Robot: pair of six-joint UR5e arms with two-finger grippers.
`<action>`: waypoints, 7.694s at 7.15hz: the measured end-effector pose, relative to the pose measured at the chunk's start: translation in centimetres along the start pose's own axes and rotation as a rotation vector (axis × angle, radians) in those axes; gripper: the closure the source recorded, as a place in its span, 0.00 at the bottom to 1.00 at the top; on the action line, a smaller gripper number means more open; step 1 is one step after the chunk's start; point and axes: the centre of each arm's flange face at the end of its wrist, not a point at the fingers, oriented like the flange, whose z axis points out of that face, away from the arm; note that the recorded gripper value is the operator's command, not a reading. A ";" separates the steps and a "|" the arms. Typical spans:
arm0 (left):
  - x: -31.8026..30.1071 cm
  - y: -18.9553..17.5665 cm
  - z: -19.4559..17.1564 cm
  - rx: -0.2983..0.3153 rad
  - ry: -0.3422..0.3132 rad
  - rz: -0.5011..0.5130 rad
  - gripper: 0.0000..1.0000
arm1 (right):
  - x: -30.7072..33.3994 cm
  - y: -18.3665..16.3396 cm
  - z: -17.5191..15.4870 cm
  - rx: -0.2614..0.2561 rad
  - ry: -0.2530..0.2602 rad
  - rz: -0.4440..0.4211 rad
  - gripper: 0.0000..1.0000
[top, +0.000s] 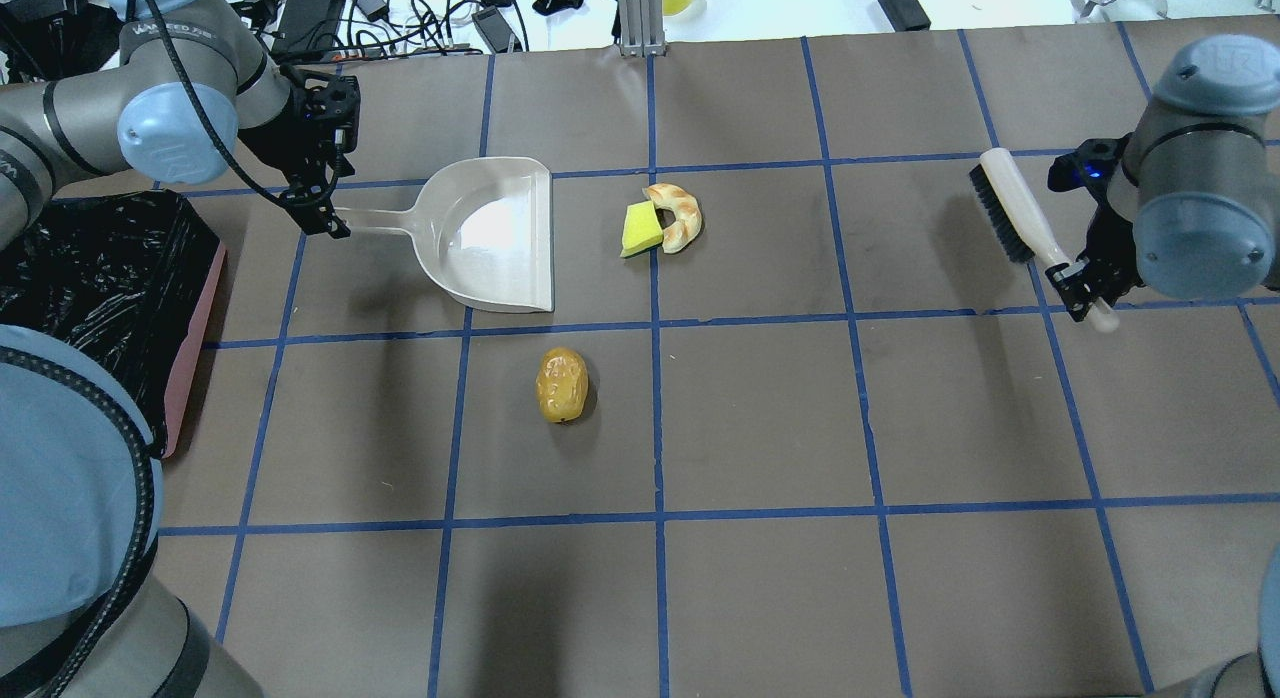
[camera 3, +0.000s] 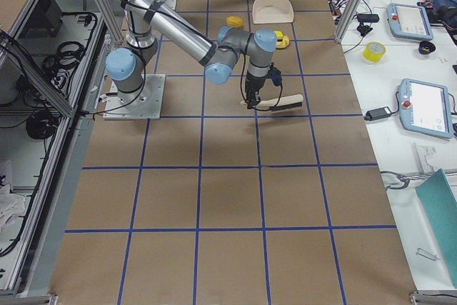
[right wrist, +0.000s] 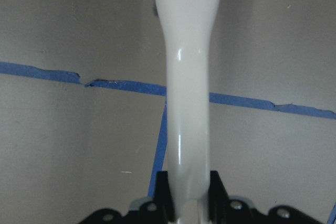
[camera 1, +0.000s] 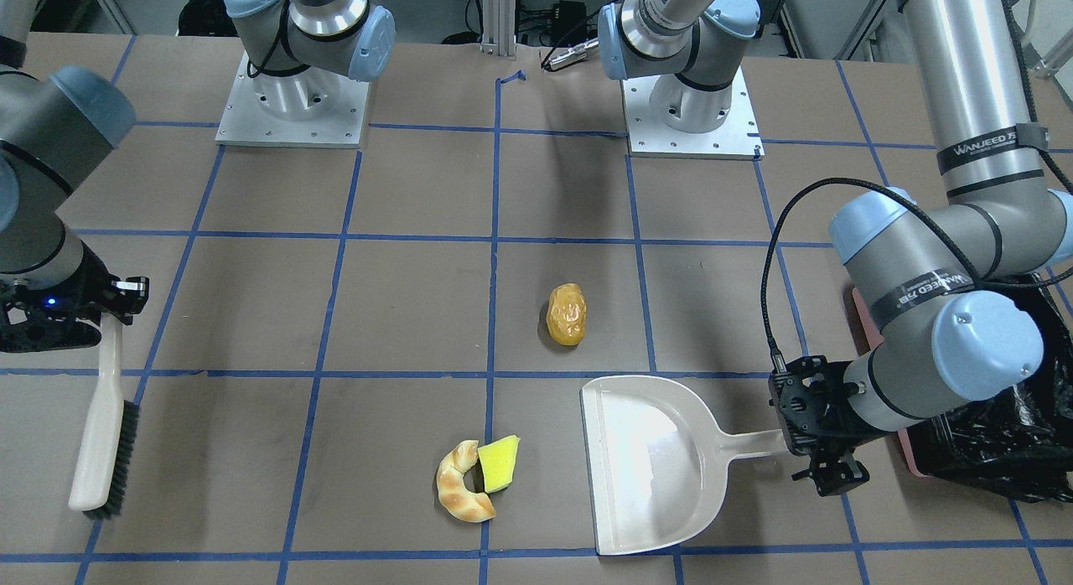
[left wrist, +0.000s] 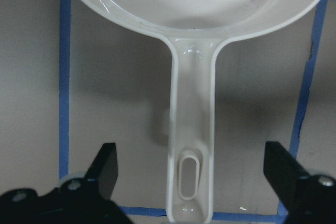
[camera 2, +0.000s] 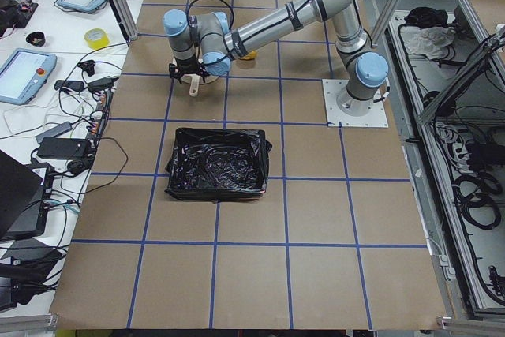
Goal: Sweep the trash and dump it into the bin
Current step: 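Move the brush with the right gripper toward the sponge and pastry beside the dustpan, then sweep the sponge and pastry into the dustpan with the right gripper's brush, then lift the brush and move it toward the yellow potato with the right gripper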
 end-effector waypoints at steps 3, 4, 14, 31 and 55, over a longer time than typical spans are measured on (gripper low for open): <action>0.2 0.2 1.9 0.002 0.030 -0.004 0.16 | -12.0 -1.0 -4.3 -0.006 0.029 0.111 1.00; 0.4 0.2 2.4 0.003 0.040 -0.006 0.21 | -17.0 -1.5 -5.4 -0.004 0.051 0.130 1.00; 1.5 0.0 2.4 0.005 0.053 -0.006 1.00 | -46.7 -7.4 -2.8 -0.039 0.010 0.219 1.00; 2.3 -0.2 2.0 0.013 0.053 -0.001 1.00 | -51.5 -2.2 -15.0 -0.159 0.005 0.169 1.00; 2.9 0.2 2.9 -0.029 0.073 -0.009 1.00 | -36.5 -9.7 -12.3 -0.246 0.135 -0.179 1.00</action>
